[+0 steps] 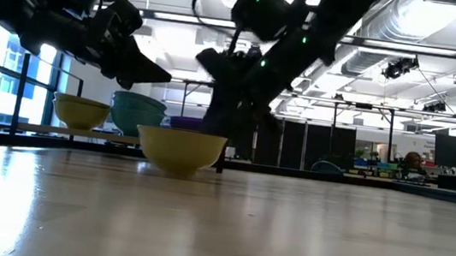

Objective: Pick & Place Mini bowls
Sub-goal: Stack the yellow bowl on top of the other yellow bowls on the shelf

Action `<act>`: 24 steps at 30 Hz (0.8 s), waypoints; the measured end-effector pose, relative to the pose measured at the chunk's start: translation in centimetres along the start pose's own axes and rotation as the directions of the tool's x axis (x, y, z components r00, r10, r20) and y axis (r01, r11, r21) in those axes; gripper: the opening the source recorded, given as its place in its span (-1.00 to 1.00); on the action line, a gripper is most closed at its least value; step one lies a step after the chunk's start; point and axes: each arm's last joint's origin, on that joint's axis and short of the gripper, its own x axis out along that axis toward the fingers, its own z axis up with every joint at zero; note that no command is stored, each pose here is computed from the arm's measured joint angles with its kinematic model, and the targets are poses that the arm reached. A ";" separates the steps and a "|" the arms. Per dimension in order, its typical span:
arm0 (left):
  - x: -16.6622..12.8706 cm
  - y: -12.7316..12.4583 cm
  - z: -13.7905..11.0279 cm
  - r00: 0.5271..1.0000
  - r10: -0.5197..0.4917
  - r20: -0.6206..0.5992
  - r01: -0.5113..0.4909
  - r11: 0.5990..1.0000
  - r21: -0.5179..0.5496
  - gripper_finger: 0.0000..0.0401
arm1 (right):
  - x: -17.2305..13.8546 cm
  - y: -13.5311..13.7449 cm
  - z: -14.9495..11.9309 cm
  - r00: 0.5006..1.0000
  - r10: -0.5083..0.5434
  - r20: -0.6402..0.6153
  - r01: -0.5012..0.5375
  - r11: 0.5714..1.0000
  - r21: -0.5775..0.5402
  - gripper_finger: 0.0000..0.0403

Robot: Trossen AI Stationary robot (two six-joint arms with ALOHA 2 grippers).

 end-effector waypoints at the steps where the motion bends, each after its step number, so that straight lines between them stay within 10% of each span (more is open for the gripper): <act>1: 0.0 0.0 0.0 1.000 0.003 0.000 -0.003 1.000 -0.005 -1.00 | -0.5 0.1 0.3 1.000 -0.009 0.015 0.009 1.000 -0.017 -0.39; 7: 0.3 0.0 0.3 1.000 -0.005 -0.030 0.003 0.999 -0.049 -1.00 | -4.8 0.9 1.3 0.990 -0.060 0.128 0.085 0.976 -0.202 -0.24; 16: 2.2 -2.1 3.7 0.950 0.013 -0.311 -0.017 1.000 -0.009 -1.00 | -8.7 -3.1 -2.6 0.954 0.026 0.297 0.056 0.963 -0.263 -0.92; 24: 2.8 -5.2 7.5 0.866 0.021 -0.500 -0.035 0.999 -0.018 -1.00 | -11.7 -7.8 -5.3 0.883 0.063 0.466 0.050 0.973 -0.227 -0.91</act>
